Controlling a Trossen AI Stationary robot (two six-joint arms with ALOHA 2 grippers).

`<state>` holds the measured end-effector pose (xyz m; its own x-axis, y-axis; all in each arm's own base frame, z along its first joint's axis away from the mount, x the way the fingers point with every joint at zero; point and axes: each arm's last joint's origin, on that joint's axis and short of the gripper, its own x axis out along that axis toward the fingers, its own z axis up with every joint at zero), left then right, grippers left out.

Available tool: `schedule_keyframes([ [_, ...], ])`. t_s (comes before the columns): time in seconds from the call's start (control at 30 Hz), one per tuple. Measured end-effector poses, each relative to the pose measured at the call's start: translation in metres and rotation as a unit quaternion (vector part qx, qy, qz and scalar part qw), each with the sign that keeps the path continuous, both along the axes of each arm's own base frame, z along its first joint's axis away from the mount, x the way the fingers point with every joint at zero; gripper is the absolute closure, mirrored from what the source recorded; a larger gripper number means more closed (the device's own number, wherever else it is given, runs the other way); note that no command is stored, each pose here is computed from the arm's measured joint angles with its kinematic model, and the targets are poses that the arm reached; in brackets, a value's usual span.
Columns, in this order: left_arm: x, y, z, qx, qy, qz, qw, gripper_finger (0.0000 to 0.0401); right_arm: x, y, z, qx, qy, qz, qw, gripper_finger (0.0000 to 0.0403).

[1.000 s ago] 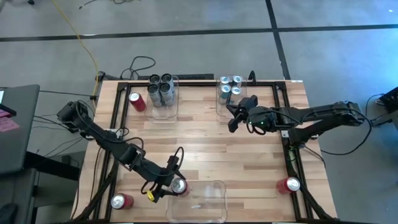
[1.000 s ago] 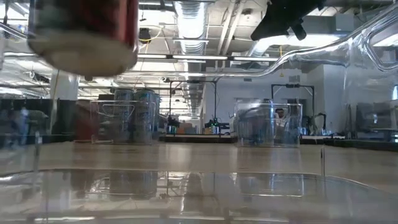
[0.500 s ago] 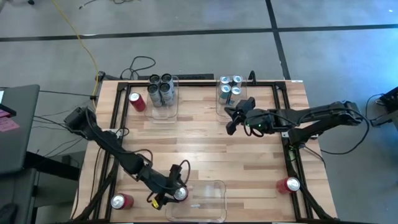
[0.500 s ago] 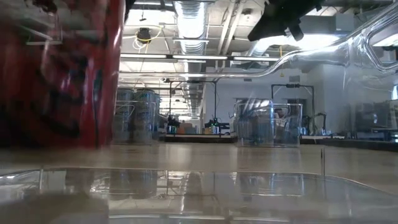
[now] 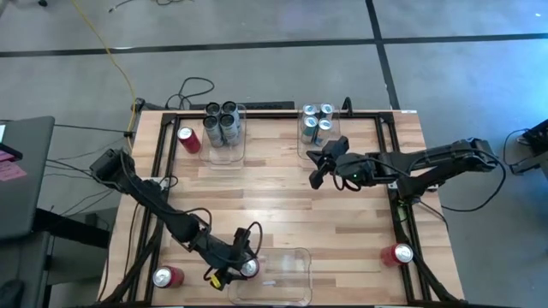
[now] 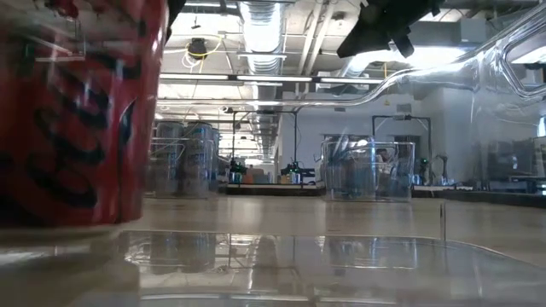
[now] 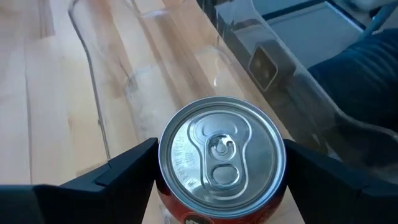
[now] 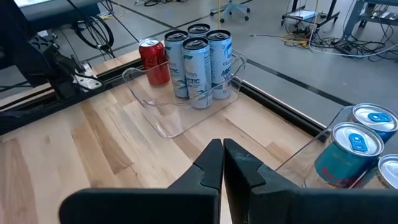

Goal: Sort soda cans
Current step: Put the top right red and black soda can into the bottom transparent bin

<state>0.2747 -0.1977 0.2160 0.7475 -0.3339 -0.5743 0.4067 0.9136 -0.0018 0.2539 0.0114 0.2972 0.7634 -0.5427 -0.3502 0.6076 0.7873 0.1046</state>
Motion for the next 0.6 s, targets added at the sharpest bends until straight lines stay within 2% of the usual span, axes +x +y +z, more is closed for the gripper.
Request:
schedule_keyframes([
  [0.37, -0.0035, -0.0046, 0.0000, 0.018, -0.009, -0.013, 1.000, 0.0088, 0.0002, 0.0001, 0.0005, 0.001, -0.003, 0.000, 1.000, 0.0371],
  [0.6, -0.0033, -0.0029, -0.0002, 0.003, 0.003, 0.005, 1.000, 0.0053, 0.0003, 0.0001, 0.0006, 0.001, -0.004, 0.001, 1.000, 0.0371],
])
